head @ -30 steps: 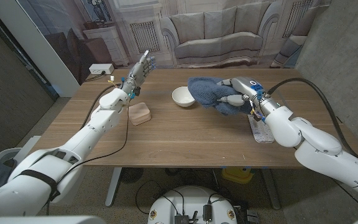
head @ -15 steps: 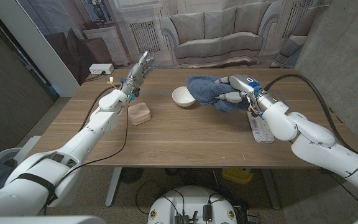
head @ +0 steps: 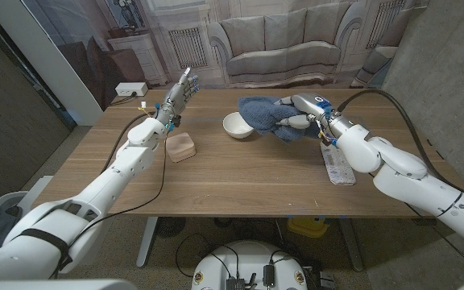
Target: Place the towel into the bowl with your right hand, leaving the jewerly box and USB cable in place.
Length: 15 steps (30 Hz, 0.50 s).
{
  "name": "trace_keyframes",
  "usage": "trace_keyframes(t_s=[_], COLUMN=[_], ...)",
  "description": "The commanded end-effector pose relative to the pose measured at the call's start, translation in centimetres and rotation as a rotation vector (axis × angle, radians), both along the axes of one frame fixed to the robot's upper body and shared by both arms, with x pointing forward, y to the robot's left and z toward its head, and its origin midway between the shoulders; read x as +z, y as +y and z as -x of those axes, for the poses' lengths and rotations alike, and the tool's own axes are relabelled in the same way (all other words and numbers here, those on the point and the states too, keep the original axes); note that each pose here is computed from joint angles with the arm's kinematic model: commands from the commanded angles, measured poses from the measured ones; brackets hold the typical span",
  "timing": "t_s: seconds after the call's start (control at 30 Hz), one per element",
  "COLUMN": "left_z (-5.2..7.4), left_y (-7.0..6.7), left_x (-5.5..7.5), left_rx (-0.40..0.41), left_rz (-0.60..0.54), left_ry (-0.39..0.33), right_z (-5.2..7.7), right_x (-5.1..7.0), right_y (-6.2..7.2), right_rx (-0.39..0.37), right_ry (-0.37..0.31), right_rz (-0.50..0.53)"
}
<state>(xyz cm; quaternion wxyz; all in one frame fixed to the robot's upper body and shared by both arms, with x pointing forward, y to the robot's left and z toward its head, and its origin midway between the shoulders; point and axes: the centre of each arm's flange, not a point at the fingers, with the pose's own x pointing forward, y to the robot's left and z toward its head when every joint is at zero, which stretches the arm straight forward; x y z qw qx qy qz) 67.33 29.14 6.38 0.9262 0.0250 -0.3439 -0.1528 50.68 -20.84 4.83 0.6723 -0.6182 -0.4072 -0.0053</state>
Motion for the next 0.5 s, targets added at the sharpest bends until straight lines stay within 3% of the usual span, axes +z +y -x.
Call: trace_keyframes(t_s=[0.03,0.5], left_z=[0.2,0.8], left_y=[0.0,0.5], left_x=[-0.5,-0.4], left_rx=[0.004,0.013], left_rz=[0.009,0.013], left_ry=[0.008,0.004], right_z=[-1.3,-3.0], right_x=[1.0,2.2], right_y=[0.7,2.5], right_rx=[0.038,0.110], right_ry=[-0.013,-0.035], right_rz=[0.032,0.051])
